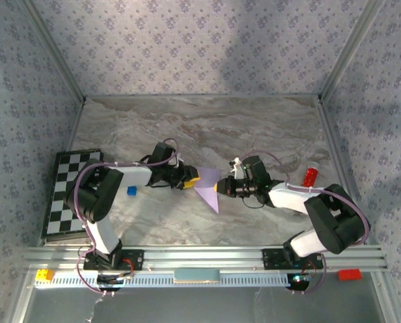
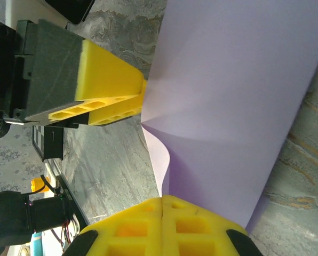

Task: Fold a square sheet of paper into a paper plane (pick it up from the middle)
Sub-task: Fourth fold the wing at the center of the table.

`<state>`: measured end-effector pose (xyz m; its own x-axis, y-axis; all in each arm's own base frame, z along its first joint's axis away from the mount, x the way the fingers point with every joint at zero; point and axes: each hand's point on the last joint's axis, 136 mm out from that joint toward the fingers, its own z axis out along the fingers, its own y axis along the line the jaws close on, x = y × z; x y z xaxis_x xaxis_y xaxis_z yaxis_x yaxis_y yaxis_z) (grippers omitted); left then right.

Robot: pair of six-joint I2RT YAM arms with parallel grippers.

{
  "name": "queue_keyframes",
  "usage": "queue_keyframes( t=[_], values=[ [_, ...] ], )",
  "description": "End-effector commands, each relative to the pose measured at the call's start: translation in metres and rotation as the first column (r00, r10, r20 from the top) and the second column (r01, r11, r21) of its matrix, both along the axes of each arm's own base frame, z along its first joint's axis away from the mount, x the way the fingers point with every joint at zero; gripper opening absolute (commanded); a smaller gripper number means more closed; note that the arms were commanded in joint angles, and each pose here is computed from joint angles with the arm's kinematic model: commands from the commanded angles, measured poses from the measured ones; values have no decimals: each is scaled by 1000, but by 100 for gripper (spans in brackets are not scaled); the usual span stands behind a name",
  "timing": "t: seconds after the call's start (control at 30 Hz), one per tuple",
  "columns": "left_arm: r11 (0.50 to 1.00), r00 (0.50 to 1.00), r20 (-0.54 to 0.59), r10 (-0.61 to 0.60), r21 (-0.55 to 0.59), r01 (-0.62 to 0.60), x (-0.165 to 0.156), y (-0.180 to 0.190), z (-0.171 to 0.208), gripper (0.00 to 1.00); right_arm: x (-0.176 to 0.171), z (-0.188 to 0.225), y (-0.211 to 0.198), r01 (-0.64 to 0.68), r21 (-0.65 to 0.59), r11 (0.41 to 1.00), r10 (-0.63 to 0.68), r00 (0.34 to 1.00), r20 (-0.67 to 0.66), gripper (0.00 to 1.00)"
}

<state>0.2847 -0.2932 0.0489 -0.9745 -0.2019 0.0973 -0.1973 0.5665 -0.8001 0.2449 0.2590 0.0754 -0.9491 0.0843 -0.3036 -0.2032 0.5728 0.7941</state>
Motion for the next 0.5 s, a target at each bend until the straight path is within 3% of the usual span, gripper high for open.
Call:
queue_keyframes(
  t=[0.0,0.17,0.33,0.47],
  values=[
    [999,1000,15,-8,-36,8,8,-6,7,33,-2,4,-2,-1,22,1000,1,1000,2,2],
    [1000,1000,9,0,-29,1,8,-5,3,30,-2,3,-3,0,23,1000,0,1000,-2,2],
    [1000,1000,-12,11,13,-11,6,0,-7,40,-1,8,-3,2,37,999,-3,1000,8,2],
    [1000,1000,-26,10,24,-9,5,1,-13,43,-1,11,-3,2,47,999,-3,1000,14,2]
  ],
)
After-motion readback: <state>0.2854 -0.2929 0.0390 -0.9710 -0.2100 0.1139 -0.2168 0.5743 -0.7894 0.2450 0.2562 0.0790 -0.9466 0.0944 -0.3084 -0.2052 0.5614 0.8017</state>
